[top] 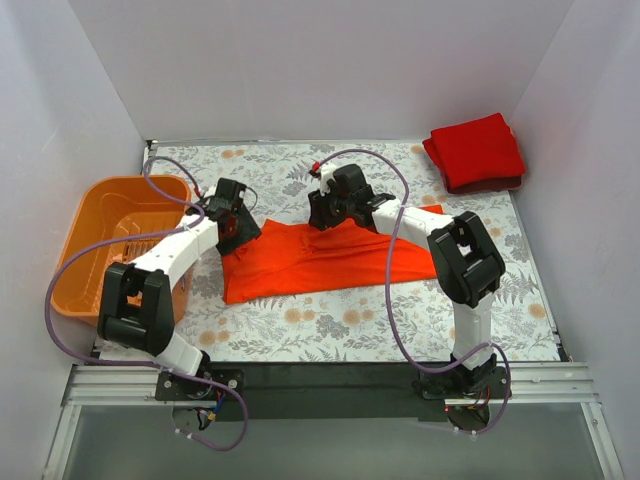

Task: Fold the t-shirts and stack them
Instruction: Fold the tshirt

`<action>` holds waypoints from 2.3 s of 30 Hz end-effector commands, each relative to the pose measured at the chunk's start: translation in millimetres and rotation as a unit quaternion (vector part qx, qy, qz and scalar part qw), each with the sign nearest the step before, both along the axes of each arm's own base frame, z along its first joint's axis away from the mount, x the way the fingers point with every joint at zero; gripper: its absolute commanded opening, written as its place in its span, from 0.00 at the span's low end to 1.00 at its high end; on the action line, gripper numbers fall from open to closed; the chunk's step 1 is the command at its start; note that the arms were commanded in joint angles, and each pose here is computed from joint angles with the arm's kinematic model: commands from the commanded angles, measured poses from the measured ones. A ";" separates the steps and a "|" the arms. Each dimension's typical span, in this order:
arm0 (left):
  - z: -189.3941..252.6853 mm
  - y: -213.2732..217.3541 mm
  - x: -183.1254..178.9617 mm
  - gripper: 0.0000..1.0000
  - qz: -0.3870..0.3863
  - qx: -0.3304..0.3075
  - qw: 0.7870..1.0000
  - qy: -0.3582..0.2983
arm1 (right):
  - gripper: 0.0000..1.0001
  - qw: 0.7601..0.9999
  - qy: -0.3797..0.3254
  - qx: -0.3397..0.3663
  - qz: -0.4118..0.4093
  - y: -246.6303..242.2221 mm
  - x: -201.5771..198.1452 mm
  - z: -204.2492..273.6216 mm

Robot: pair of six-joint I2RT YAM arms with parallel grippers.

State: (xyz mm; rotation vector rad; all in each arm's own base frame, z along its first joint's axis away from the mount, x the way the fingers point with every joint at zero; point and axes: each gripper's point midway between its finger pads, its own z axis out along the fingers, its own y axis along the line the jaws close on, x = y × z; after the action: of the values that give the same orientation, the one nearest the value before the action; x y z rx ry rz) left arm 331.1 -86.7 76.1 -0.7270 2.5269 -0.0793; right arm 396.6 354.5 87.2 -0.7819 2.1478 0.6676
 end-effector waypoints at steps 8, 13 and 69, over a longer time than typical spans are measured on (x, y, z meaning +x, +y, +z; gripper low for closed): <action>2.9 -30.7 97.2 0.61 -0.093 0.015 0.995 -0.046 | 0.49 0.985 0.128 0.112 -0.021 30.2 -22.0 6.0; -18.0 -36.8 117.5 0.61 -0.109 0.022 0.993 -0.031 | 0.49 0.981 0.155 0.111 -0.021 36.1 -27.4 -10.4; -47.1 -44.1 129.7 0.01 -0.114 0.005 0.993 -0.011 | 0.01 0.983 0.158 0.094 -0.021 25.8 -27.5 -43.4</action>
State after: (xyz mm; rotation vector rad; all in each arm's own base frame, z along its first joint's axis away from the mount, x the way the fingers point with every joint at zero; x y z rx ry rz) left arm 458.6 -135.9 21.4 -0.4510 2.5859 -0.1822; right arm 360.9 372.6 30.4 -0.5079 2.4056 0.9803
